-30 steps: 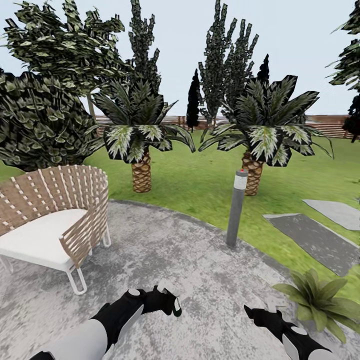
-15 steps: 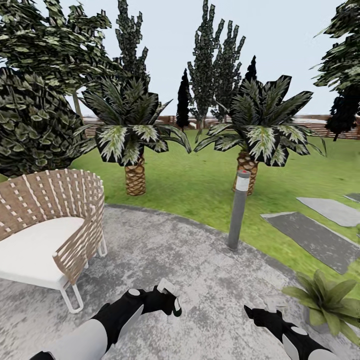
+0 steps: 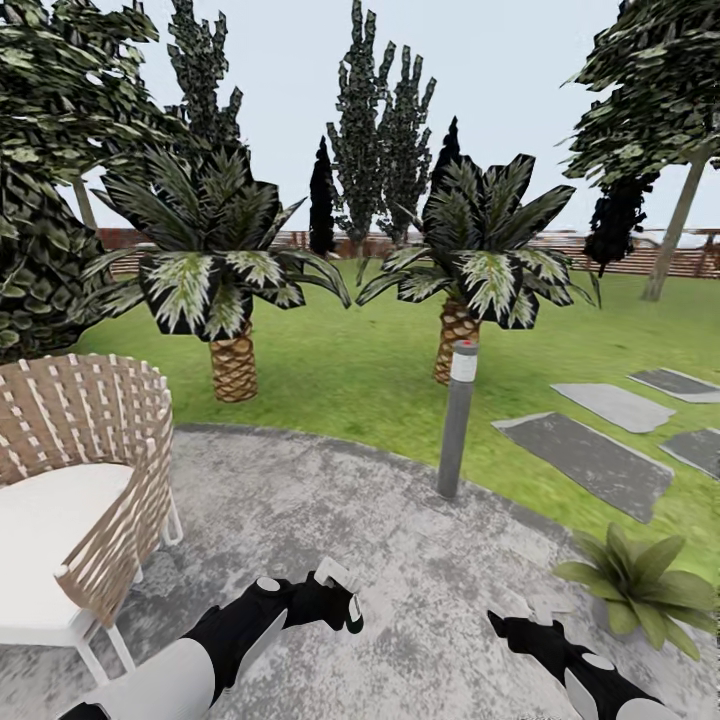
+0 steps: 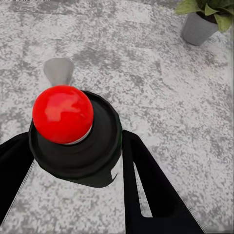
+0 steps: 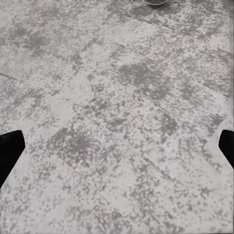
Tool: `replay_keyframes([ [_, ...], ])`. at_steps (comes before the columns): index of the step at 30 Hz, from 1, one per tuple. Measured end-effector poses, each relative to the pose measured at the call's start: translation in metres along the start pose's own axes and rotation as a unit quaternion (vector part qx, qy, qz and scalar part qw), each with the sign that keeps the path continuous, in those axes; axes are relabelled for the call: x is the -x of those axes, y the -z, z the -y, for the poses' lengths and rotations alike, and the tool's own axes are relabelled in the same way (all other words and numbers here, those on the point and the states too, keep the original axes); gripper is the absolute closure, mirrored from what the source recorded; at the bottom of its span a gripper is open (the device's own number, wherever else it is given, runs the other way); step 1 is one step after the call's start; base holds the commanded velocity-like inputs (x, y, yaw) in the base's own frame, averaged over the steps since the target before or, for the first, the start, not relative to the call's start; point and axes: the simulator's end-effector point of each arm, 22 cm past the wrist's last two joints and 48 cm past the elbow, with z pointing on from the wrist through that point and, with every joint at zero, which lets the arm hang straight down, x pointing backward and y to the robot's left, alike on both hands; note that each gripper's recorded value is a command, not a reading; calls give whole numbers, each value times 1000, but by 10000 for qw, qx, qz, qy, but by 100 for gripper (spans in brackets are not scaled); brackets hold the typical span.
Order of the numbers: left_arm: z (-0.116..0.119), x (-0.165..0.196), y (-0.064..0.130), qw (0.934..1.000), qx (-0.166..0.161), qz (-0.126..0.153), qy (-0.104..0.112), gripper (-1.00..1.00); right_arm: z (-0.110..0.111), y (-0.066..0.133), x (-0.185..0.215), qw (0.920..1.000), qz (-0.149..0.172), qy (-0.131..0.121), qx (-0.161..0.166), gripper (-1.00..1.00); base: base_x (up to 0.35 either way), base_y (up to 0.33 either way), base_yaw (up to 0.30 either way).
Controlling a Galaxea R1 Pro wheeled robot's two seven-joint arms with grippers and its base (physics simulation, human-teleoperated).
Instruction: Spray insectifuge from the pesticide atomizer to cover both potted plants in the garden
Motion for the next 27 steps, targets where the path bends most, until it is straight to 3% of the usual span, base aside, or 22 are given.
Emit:
replay_keyframes([
  [18, 0, 0, 0, 10000, -3, -6, 7, 100, 0, 0, 0, 10000, 0, 0, 0, -100, 9, 310, -275],
  [27, 0, 0, 0, 10000, -4, -7, 4, 100, 0, 0, 0, 10000, -1, 1, -1, -100, 84, 93, -276],
])
